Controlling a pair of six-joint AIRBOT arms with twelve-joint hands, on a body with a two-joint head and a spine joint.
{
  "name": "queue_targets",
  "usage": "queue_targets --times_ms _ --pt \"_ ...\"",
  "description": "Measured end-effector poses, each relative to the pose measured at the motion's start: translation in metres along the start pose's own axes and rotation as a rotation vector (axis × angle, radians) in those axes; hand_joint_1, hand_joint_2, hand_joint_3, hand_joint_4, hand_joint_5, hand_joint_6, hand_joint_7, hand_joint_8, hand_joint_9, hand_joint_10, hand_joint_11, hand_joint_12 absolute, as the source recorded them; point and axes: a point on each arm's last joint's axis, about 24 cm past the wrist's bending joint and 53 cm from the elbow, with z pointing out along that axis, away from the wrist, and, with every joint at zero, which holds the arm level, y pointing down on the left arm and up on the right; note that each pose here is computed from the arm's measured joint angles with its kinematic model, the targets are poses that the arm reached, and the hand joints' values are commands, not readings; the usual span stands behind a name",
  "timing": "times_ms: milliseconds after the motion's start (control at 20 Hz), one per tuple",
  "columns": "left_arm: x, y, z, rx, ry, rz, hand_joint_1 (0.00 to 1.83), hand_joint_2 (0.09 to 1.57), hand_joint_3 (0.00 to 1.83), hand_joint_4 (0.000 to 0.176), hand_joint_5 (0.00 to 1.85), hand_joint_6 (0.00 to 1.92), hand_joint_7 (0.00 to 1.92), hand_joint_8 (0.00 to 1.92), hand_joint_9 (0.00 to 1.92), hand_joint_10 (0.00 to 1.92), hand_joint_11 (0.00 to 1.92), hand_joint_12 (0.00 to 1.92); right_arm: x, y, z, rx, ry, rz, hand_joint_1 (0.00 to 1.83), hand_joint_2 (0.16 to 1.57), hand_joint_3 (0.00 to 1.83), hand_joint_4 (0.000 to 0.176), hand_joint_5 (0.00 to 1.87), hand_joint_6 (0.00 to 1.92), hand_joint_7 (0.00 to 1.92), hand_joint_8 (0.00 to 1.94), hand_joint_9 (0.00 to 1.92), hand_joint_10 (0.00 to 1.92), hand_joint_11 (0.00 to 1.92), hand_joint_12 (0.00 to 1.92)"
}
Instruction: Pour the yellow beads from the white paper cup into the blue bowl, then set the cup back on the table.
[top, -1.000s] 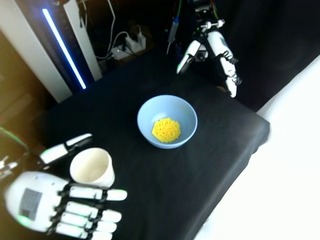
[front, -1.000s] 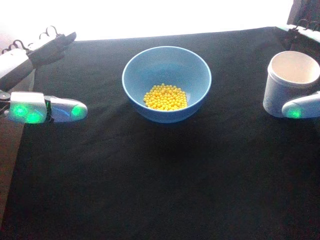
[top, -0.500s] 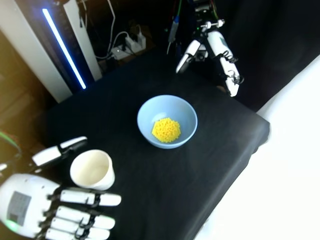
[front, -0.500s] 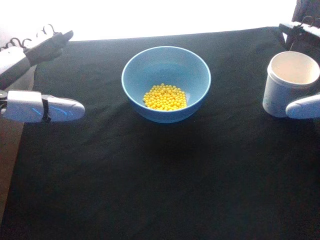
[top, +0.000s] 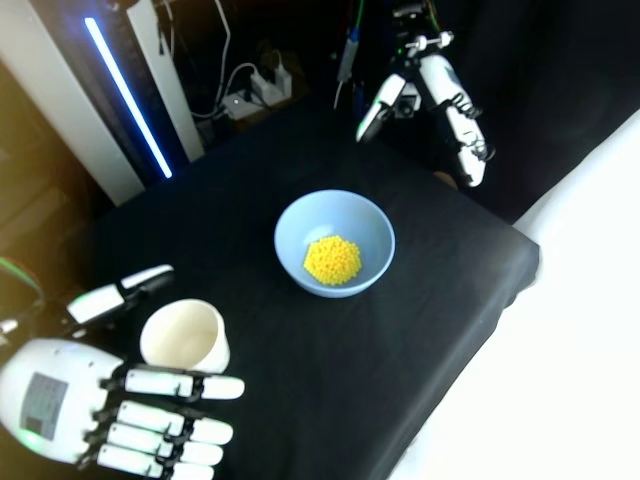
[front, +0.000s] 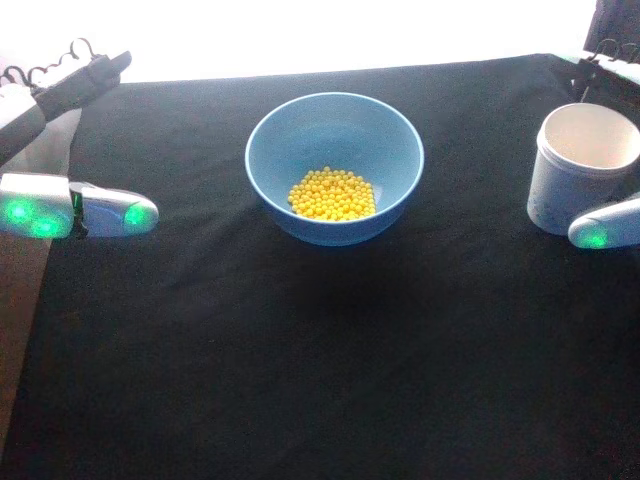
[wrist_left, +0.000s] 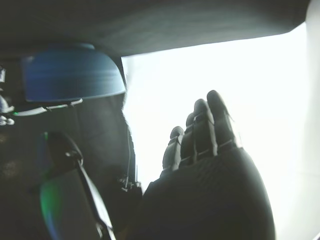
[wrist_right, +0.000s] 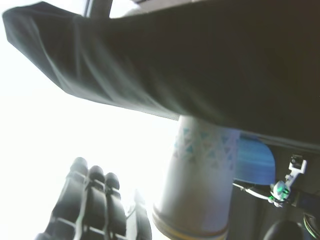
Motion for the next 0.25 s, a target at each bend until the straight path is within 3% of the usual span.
queue_targets --times_ms 100,150,250 --pt "0.0008 -0.0006 0.0000 0.003 0.003 0.003 0.64 0.69 0.00 0.072 0.00 0.00 0.12 0.00 0.15 0.01 0.05 0.30 -0.0006 0.0000 -0.0001 0.001 0.000 -0.001 0.60 0.52 0.00 0.176 0.00 0.00 0.00 0.00 0.00 0.00 0.00 0.00" --pt "0.0007 -0.0005 0.0000 0.002 0.003 0.002 0.63 0.70 0.00 0.057 0.00 0.00 0.14 0.01 0.14 0.00 0.01 0.29 -0.0020 0.0003 -0.0004 0.001 -0.002 -0.002 0.58 0.52 0.00 0.176 0.00 0.00 0.00 0.00 0.00 0.00 0.00 0.00" --pt "0.0008 -0.0006 0.0000 0.002 0.004 0.003 0.65 0.69 0.00 0.052 0.00 0.00 0.16 0.00 0.17 0.00 0.00 0.34 -0.0057 0.0011 -0.0012 0.001 -0.006 -0.008 0.58 0.51 0.00 0.176 0.00 0.00 0.00 0.00 0.00 0.00 0.00 0.00"
